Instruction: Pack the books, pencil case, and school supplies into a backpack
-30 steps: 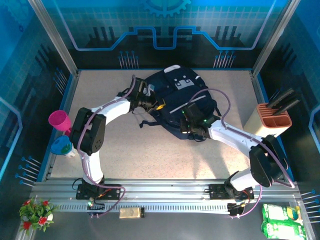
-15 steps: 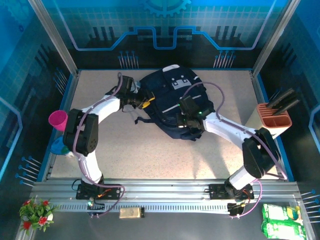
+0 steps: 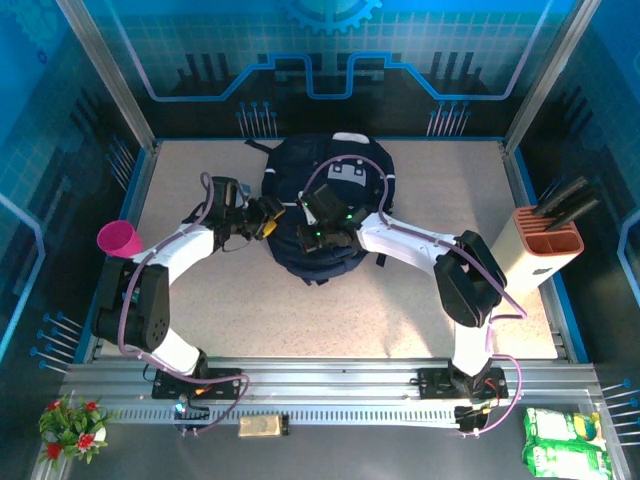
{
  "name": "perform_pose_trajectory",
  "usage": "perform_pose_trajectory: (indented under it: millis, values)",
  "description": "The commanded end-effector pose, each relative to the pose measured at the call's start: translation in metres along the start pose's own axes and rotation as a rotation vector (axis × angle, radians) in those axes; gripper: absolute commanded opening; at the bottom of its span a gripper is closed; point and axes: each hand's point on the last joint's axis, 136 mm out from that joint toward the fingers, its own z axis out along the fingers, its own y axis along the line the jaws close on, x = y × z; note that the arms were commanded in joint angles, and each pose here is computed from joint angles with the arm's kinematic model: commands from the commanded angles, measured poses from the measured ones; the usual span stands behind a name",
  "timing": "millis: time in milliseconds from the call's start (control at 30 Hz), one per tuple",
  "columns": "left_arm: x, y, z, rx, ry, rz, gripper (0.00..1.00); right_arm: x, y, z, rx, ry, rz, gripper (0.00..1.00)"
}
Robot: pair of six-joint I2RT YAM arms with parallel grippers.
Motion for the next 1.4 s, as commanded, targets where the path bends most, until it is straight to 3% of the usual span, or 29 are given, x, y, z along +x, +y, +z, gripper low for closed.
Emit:
perform_pose_trajectory:
  millis: [0, 233, 500, 933, 1167, 1367]
  values:
    - [-0.006, -0.012, 0.004, 0.065, -0.002, -0.019, 0.48, -0.014, 0.027, -0.005, -0.088, -0.033, -0.033, 0.0]
    - [-0.014, -0.016, 0.014, 0.07, 0.0, -0.014, 0.25, -0.004, 0.016, -0.005, -0.043, -0.02, -0.017, 0.0]
    - [-0.022, -0.012, 0.011, 0.01, -0.032, 0.039, 0.01, 0.022, -0.046, -0.029, 0.102, -0.01, 0.059, 0.0]
    - [-0.027, -0.011, 0.008, -0.028, -0.025, 0.104, 0.0, 0.071, -0.14, -0.072, 0.282, 0.032, 0.128, 0.0]
    - [-0.015, -0.009, 0.012, -0.04, 0.073, 0.168, 0.0, 0.062, -0.168, -0.077, 0.293, 0.053, 0.095, 0.0]
    - [0.0, 0.009, 0.013, -0.111, 0.185, 0.272, 0.0, 0.028, -0.194, -0.076, 0.332, 0.046, 0.079, 0.0]
